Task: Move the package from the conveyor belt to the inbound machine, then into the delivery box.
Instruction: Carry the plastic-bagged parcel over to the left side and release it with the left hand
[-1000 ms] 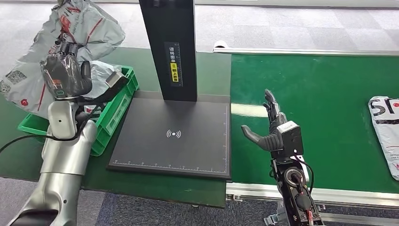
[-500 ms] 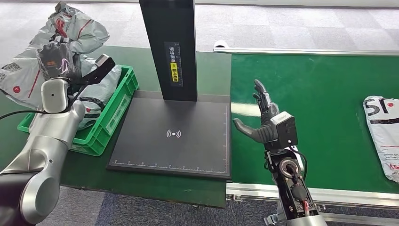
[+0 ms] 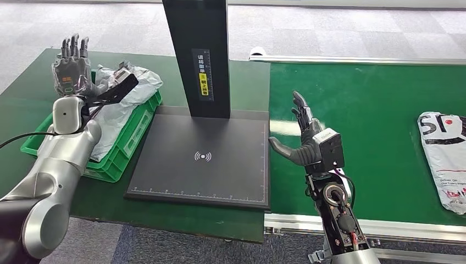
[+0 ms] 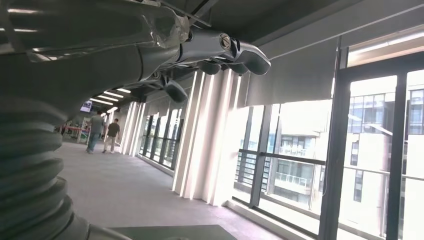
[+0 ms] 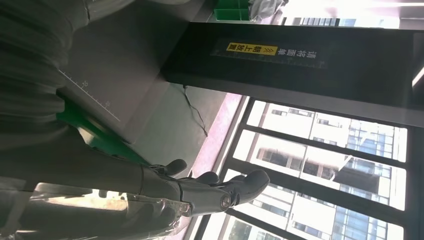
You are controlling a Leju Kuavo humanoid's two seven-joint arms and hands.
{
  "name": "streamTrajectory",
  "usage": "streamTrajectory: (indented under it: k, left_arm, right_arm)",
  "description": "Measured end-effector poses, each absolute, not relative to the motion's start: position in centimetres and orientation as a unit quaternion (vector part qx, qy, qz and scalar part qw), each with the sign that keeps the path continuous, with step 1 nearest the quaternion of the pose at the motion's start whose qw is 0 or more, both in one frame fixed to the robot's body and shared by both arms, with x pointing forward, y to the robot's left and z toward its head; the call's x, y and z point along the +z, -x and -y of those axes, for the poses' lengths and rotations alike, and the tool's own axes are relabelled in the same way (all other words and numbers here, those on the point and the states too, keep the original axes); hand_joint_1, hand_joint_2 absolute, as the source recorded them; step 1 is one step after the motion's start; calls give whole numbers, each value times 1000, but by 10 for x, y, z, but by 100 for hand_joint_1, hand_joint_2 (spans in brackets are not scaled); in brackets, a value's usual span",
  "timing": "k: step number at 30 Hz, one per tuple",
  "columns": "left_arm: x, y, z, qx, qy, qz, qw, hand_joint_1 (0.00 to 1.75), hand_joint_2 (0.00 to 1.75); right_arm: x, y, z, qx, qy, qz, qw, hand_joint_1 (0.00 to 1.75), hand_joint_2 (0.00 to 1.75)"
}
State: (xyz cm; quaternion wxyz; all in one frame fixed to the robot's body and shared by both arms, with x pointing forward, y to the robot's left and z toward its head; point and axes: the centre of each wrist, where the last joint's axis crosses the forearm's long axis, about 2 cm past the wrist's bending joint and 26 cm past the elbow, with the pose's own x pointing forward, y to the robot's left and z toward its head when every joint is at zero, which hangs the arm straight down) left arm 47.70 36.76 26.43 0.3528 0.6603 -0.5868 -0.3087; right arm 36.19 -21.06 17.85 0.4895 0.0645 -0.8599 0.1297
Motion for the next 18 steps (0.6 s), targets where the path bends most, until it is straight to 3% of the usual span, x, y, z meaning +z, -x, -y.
streamTrajectory:
  k: [8, 12, 14, 18]
  left_arm:
    - [260, -475, -368, -305, -650, 594, 362, 0, 175]
    - [244, -468, -369, -279, -595, 647, 387, 0, 175]
    - [229, -460, -363, -237, -520, 708, 415, 0, 175]
    - [181, -422, -322, -80, -255, 837, 478, 0, 175]
  right_arm:
    - [178, -362, 211, 130, -64, 859, 491, 0, 175]
    - [177, -361, 211, 130, -62, 858, 492, 0, 175]
    - [176, -360, 212, 131, -59, 857, 495, 0, 175]
    - [170, -357, 213, 137, -59, 852, 502, 0, 175]
